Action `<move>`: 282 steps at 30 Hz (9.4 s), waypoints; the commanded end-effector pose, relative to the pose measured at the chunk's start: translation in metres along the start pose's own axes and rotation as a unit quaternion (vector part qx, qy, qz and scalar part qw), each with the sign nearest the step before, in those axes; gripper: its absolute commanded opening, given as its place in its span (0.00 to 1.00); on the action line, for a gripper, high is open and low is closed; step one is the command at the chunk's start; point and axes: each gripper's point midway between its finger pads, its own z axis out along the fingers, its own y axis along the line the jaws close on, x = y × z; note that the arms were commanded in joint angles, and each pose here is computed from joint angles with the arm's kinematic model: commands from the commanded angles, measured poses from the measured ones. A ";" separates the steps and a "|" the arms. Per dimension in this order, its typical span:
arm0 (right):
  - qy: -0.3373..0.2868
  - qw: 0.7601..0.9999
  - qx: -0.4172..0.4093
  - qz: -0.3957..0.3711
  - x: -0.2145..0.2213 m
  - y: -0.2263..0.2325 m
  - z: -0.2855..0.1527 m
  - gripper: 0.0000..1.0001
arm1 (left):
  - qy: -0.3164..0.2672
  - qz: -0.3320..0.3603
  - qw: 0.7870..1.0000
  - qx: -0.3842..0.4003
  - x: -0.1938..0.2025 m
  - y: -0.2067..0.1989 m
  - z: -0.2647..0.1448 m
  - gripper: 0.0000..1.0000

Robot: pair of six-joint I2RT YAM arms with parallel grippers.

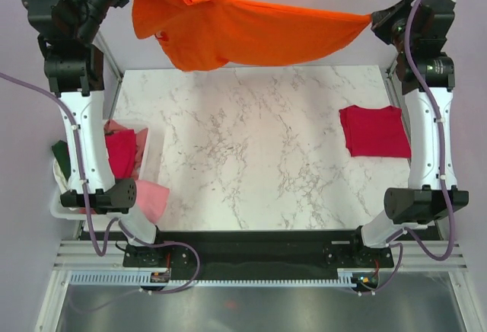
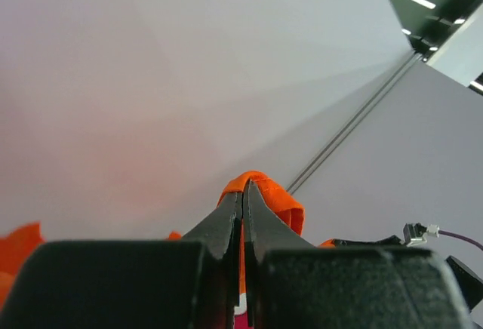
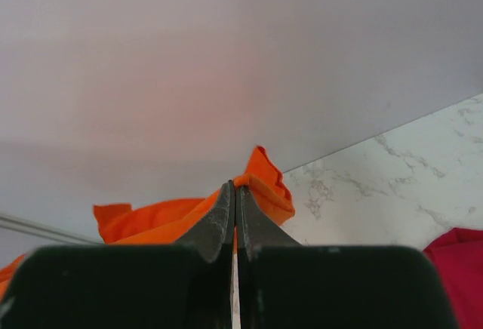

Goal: Fold and stack the t-shirts

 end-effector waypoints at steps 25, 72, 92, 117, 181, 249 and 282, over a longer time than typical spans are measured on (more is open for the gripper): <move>0.256 0.952 0.169 0.016 0.327 -0.222 -0.072 0.00 | 0.197 -0.119 0.927 -0.297 0.303 0.221 -0.243 0.02; 0.287 0.931 0.222 -0.028 0.337 -0.218 -0.048 0.00 | 0.328 -0.118 0.828 -0.439 0.338 0.285 -0.247 0.02; 0.284 0.923 0.256 -0.039 0.344 -0.232 -0.020 0.00 | 0.377 -0.095 0.822 -0.416 0.376 0.309 -0.170 0.02; 0.274 0.923 0.270 -0.031 0.340 -0.243 -0.028 0.00 | 0.389 -0.068 0.835 -0.384 0.383 0.325 -0.135 0.02; 0.205 0.936 0.268 0.104 0.371 -0.247 -0.100 0.57 | 0.294 -0.092 0.835 -0.455 0.349 0.277 -0.235 0.98; 0.108 0.960 0.242 0.092 0.248 -0.177 -0.064 0.00 | 0.148 -0.048 0.807 -0.570 0.281 0.275 -0.242 0.02; -0.088 0.987 0.092 0.098 0.038 -0.059 -0.164 0.00 | 0.110 -0.061 0.922 -0.365 0.130 0.094 -0.166 0.02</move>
